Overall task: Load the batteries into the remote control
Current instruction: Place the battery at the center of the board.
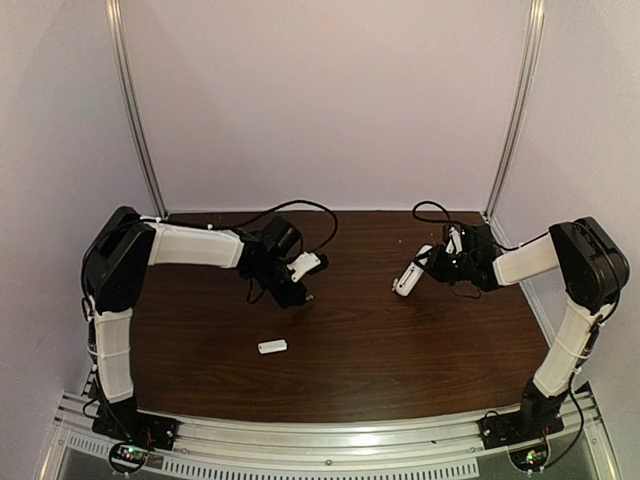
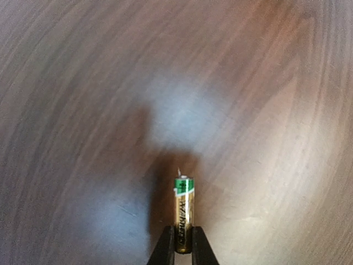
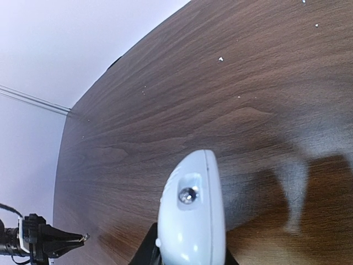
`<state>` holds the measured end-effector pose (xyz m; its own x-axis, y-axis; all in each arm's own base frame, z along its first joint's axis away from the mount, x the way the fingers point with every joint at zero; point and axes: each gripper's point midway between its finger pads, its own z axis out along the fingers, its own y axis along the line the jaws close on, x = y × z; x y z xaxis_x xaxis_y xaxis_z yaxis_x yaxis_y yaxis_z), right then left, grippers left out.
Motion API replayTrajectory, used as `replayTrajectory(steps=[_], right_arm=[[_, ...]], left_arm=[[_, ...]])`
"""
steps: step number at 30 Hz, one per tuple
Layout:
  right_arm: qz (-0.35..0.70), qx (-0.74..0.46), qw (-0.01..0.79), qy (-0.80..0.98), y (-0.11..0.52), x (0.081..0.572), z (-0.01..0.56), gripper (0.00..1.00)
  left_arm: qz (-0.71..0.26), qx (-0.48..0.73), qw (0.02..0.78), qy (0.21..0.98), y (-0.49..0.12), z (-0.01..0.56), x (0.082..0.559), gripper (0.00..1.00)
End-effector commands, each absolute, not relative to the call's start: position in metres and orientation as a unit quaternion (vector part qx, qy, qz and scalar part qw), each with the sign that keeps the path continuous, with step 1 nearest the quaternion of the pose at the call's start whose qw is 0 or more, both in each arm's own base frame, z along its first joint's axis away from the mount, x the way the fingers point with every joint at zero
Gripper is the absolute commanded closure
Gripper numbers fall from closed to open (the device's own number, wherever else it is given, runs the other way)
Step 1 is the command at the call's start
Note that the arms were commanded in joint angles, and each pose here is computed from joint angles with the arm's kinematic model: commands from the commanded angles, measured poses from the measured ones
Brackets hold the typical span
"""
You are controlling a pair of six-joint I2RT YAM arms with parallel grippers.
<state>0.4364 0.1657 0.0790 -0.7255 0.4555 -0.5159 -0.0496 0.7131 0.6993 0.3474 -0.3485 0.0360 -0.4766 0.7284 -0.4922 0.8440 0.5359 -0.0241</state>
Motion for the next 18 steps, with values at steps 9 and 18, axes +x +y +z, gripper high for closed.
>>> replayTrajectory(steps=[9,18], right_arm=[[0.351,0.114,0.331,0.868,0.165,0.431,0.063,1.0],[0.372,0.112,0.329,0.861,0.17,0.43,0.068,1.0]], left_arm=[[-0.19,0.72,0.179,0.643,-0.38,0.048,0.245,0.93],[-0.171,0.802,0.139,0.556,-0.387,0.049,0.233,0.92]])
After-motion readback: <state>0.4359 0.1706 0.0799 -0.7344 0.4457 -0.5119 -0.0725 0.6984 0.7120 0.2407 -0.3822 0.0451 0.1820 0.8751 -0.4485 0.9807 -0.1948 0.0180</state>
